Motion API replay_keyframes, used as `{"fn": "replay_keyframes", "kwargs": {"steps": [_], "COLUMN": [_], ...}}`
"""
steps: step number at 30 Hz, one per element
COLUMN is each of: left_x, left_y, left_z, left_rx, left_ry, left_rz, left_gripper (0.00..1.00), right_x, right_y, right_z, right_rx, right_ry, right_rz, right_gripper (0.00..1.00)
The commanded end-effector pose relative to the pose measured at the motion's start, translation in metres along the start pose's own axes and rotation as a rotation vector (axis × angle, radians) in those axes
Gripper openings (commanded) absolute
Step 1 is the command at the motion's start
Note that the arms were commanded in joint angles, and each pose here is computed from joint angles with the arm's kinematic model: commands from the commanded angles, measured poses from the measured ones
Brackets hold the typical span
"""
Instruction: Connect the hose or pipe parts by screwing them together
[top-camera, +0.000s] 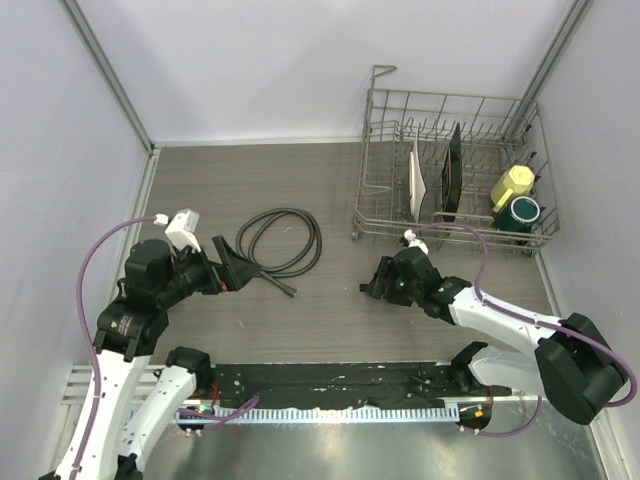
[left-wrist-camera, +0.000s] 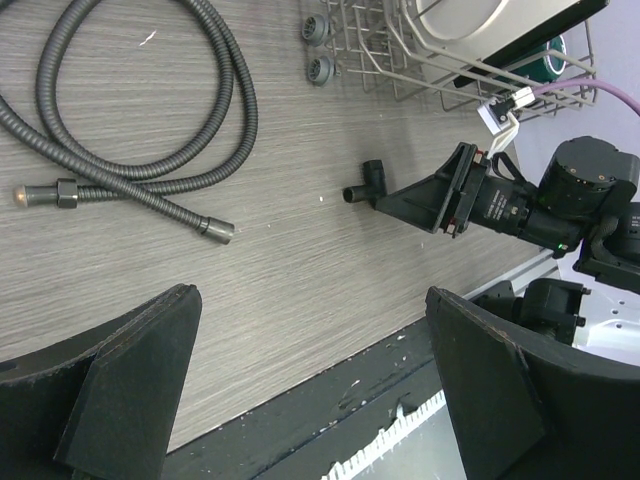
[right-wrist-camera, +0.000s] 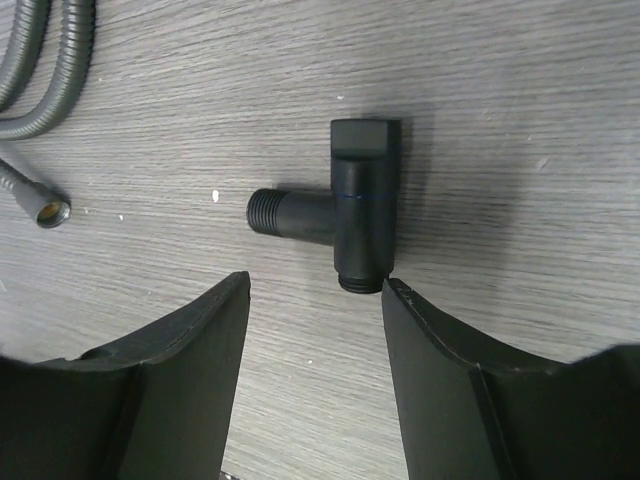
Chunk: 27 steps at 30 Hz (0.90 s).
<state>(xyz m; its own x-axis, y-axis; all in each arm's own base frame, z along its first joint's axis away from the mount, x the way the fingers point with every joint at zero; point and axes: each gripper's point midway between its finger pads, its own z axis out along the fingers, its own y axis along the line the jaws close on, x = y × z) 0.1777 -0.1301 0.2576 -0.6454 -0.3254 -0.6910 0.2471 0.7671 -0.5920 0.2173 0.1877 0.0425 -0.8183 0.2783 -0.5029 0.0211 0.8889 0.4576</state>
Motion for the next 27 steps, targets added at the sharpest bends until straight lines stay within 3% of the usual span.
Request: {"fn": "replay_keyframes", "kwargs": {"steps": [1,12,27], "left_x": [-0.010,-0.008,-0.004], "left_y": [-0.011,-0.011,-0.010], "left_z": [0.000,0.001,0.000], "left_rx": [0.047,0.052,0.055], "left_ry": [-0.029,-0.023,-0.018], "left_rz": [0.003,-0.009,-0.008], "left_gripper": [1.00,1.00,1.00], "right_x": [-0.003,-0.071,-0.064], "right_y": [0.019,-0.015,-0.008], "right_z": [-0.005,-0.023,0.027], "right_rx": [-0.081,0.219,0.240], "right_ry": [-0.014,-0.275,-0.220], "right_rz": [0.057,0.016,0.014], "right_gripper": [0.61,0.58,0.57]}}
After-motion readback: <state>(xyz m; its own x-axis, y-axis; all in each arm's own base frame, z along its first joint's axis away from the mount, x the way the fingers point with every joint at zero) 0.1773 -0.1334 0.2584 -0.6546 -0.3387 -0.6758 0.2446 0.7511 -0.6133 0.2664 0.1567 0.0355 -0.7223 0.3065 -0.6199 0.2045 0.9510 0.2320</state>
